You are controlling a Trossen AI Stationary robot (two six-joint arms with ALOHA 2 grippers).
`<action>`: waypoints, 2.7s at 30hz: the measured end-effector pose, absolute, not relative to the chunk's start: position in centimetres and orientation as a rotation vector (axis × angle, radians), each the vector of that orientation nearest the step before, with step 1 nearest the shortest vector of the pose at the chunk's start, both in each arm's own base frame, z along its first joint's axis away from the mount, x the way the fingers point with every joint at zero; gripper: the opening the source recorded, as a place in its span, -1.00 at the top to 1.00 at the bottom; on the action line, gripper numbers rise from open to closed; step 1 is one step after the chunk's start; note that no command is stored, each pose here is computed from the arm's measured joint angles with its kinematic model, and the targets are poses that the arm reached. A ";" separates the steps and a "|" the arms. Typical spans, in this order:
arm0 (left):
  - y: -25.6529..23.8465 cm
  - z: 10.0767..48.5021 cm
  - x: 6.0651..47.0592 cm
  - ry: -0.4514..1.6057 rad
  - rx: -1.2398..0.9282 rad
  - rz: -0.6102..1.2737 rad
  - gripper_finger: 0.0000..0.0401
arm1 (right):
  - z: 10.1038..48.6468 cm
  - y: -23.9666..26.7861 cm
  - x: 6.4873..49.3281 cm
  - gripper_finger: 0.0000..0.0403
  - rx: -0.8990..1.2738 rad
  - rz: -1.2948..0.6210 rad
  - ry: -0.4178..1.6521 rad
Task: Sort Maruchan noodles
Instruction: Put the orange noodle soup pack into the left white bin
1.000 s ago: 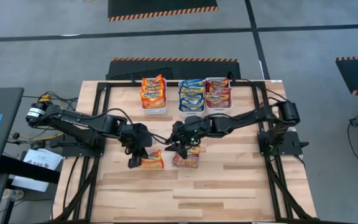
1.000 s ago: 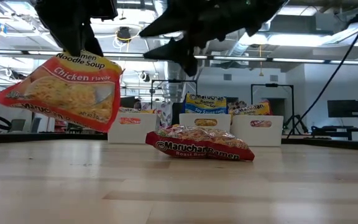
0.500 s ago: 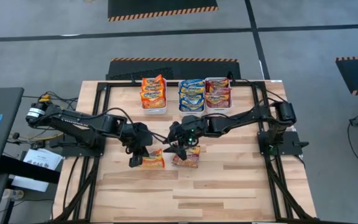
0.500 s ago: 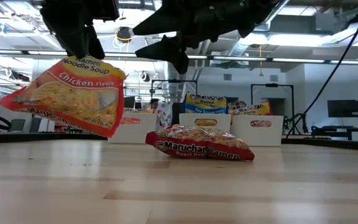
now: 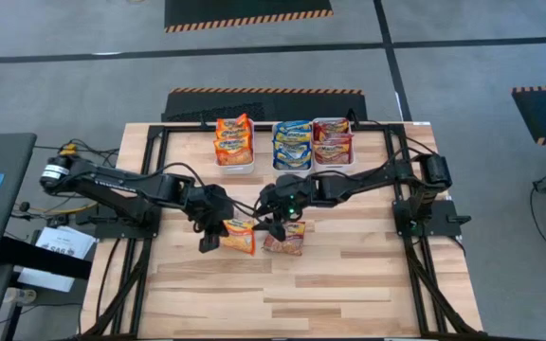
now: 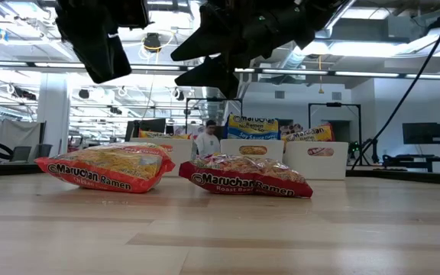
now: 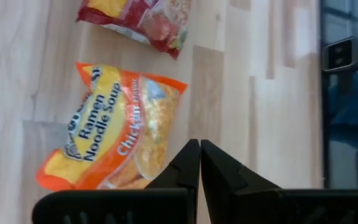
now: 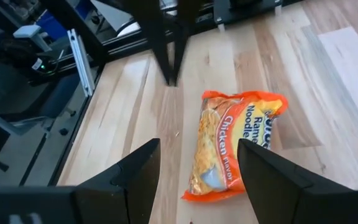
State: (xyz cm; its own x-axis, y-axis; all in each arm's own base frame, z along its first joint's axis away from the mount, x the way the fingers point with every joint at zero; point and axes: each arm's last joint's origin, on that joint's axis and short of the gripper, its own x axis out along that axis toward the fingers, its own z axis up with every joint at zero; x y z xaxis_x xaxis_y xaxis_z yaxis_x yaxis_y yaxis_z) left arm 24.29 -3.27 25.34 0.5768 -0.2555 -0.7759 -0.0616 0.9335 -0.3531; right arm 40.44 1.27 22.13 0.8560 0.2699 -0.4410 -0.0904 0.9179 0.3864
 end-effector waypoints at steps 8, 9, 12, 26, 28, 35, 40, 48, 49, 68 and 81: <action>-2.6 23.0 25.7 1.071 -0.431 -0.132 0.92 | 22.2 1.3 40.5 -0.19 0.364 0.195 0.505; -2.5 22.7 25.9 1.084 -0.445 -0.140 0.89 | 22.1 1.3 40.5 -0.19 0.364 0.195 0.508; -2.2 21.9 26.4 1.109 -0.484 -0.153 0.76 | 21.9 1.1 40.3 -0.19 0.361 0.185 0.531; 1.2 21.6 27.1 1.076 -0.498 -0.040 0.34 | 21.2 -3.5 39.7 -0.19 0.430 0.147 0.605; 2.0 21.6 27.1 1.059 -0.451 0.001 0.34 | 21.1 -3.9 39.6 -0.19 0.435 0.146 0.618; 3.8 20.6 27.4 1.072 -0.412 -0.049 0.34 | 20.9 -4.8 39.3 -0.19 0.424 0.139 0.645; 3.9 18.7 28.2 1.124 -0.400 -0.096 0.34 | 20.6 -5.2 39.0 -0.19 0.431 0.146 0.668; 3.9 15.8 29.3 1.188 -0.451 -0.185 0.34 | 20.4 -5.4 38.9 -0.19 0.439 0.135 0.689; 3.9 15.5 29.4 1.197 -0.461 -0.194 0.34 | 20.4 -5.4 38.9 -0.19 0.440 0.135 0.690; 3.6 14.8 29.6 1.207 -0.513 -0.261 0.99 | 20.2 -5.3 38.7 -0.19 0.464 0.125 0.722; 3.6 21.3 27.0 1.046 -0.364 -0.118 1.00 | 20.3 -5.8 38.6 -0.19 0.470 0.110 0.717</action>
State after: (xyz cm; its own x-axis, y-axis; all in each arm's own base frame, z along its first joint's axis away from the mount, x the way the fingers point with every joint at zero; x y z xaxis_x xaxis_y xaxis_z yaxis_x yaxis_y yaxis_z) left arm 26.99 3.62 21.29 0.5009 -0.2670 -0.8233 -0.0764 0.9339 -0.3494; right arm 38.64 -5.79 20.31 0.7529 0.2554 -0.6066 0.0611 0.8905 0.4509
